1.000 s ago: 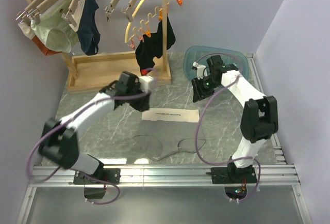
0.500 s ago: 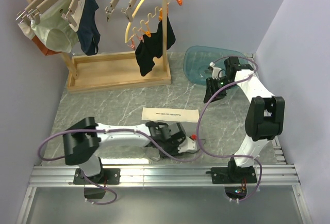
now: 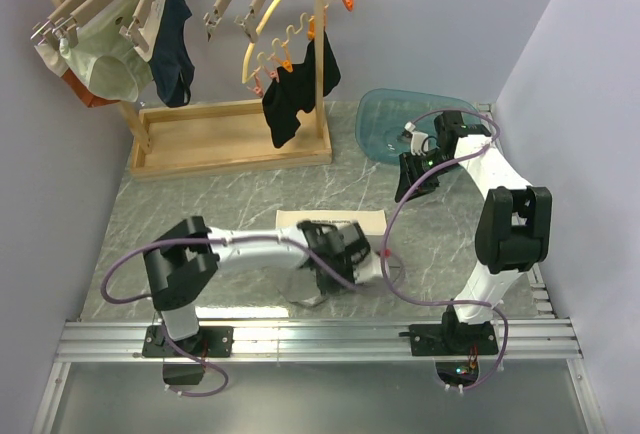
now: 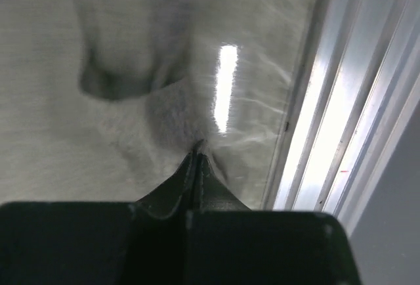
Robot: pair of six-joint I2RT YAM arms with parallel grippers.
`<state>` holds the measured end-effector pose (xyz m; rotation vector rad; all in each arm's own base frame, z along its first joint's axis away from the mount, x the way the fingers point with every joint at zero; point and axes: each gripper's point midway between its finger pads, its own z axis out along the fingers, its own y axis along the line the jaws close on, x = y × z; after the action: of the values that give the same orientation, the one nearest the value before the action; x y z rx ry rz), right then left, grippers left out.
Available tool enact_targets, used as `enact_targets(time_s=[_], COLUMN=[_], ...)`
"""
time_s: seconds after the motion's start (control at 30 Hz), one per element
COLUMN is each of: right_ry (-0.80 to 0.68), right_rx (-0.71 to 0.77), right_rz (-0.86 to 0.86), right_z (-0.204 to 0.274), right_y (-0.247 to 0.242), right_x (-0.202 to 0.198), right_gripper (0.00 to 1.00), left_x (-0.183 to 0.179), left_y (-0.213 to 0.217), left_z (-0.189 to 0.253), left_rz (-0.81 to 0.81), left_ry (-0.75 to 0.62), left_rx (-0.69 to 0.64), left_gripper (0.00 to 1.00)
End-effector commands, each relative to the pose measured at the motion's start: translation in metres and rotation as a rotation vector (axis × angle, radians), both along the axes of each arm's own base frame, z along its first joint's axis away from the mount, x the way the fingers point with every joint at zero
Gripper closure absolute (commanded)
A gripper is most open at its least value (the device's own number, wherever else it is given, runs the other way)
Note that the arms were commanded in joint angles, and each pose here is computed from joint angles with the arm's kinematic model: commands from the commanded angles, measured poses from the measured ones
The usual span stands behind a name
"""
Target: Clip the underwear to the hanger
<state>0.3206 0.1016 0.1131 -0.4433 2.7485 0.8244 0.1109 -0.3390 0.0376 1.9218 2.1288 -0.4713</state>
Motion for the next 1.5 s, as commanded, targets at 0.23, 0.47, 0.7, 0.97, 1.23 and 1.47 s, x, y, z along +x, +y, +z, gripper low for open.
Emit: enact_targets(time_s=[0.23,0.47,0.7,0.97,1.23,1.47], right_ry=[0.018,0.019,0.038,0.038,0.051,0.056], right_rx=[0.027,0.015,0.030,0.020,0.026,0.025], right_rz=[0.013,0.027,0.029,0.034,0.035,0.034], right_z=[-0.002,-0.002,-0.006,-0.007,-0.012,-0.015], right_y=[0.001,-0.001,0.001,0.000,0.000,-0.002], right_x=[-0.001,-0.008,-0.009,-0.011,-0.014,-0.016], right_gripper=[0.60,0.60,0.60,0.60,0.60,0.60], left_x=[0.064,0.095,0.102,0.085,0.091,0.103], left_y=[0.002,0.006,0.001,-0.014,-0.028,-0.029], left_z=[0.038,0.053,0.084,0.061,0.034,0.007], left_rz=[0.067,0.120,0.096,0.006,-0.028,-0.019], left_ry=[0.372,0.262,0.122,0.004,-0.125,-0.158], left_rx=[-0.170,-0.229,-0.287,-0.242,-0.207,-0.163], left_gripper=[0.91,0.58,0.53,0.56,0.55,0.56])
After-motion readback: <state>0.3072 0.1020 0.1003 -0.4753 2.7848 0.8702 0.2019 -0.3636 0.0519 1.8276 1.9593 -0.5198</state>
